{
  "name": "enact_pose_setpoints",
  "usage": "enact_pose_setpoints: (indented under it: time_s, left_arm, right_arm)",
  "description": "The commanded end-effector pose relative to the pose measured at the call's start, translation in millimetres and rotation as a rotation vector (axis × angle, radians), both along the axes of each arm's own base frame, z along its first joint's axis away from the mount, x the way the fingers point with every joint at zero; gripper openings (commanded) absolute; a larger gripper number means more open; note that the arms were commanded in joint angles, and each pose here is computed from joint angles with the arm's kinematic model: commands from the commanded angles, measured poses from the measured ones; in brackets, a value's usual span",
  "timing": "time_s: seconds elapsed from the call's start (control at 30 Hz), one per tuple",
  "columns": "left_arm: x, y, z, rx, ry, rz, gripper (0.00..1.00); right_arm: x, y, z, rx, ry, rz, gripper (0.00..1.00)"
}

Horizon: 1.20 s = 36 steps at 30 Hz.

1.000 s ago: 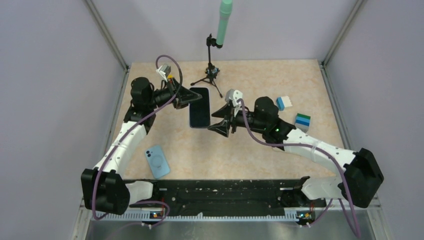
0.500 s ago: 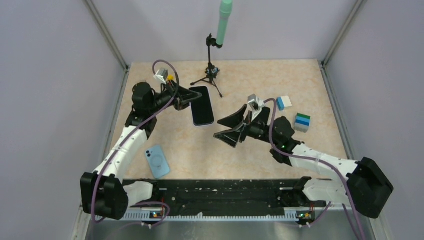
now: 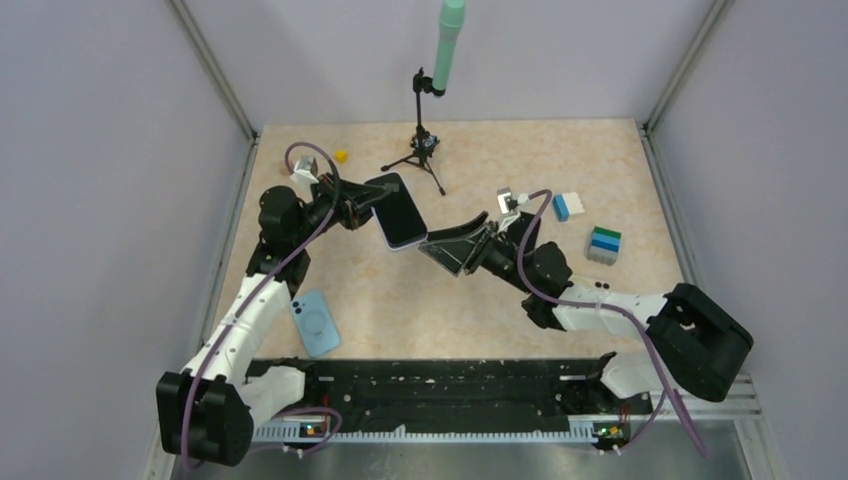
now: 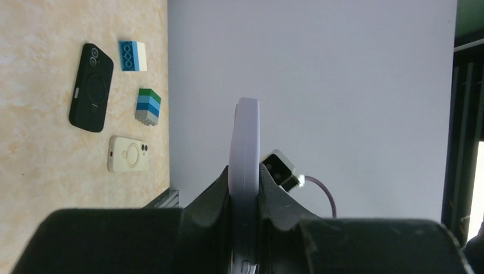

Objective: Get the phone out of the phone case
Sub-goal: Remove the phone case from the phone.

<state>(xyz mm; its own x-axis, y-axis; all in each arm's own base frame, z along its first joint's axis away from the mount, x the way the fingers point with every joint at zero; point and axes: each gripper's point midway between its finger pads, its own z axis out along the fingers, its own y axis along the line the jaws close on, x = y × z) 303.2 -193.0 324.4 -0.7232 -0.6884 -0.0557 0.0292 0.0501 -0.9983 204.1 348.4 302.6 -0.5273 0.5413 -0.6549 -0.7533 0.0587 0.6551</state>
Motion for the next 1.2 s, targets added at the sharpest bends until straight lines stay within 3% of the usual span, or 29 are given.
enact_pose_setpoints:
  time_s: [0.0,0.3,0.47,0.63,0.8,0.93,1.17]
  left_arm:
    - [-15.2,-0.6,39.3,-0.077,-0.089,-0.011,0.00]
    - [-19.8,-4.9,41.2,-0.078,-0.094,-0.055,0.00]
    - [-23.3,-9.6,46.5,-0.084,-0.135,-0.065,0.00]
    - [-30.0,-13.3,47.9,-0.070,-0.166,-0.089,0.00]
    - [-36.1,-14.5,43.7,-0.047,-0.189,-0.110,0.00]
    - [-39.1,-16.2,44.8,-0.024,-0.226,-0.130,0.00]
    - [-46.3,-22.2,48.6,0.011,-0.296,-0.202,0.00]
  right_arm:
    - [6.4,7.3,25.6,0.093,0.021,-0.014,0.61]
    - [26.3,17.6,2.6,0.060,0.176,-0.051,0.50]
    - [31.9,48.9,-34.9,-0.102,0.364,0.033,0.53]
    - [20.4,55.3,-29.8,0.022,0.414,0.154,0.52]
    - [9.0,43.7,-3.0,0.188,0.351,0.221,0.49]
    - [7.1,31.7,3.6,0.262,0.330,0.208,0.45]
    - [9.7,12.9,17.3,0.364,0.291,0.217,0.48]
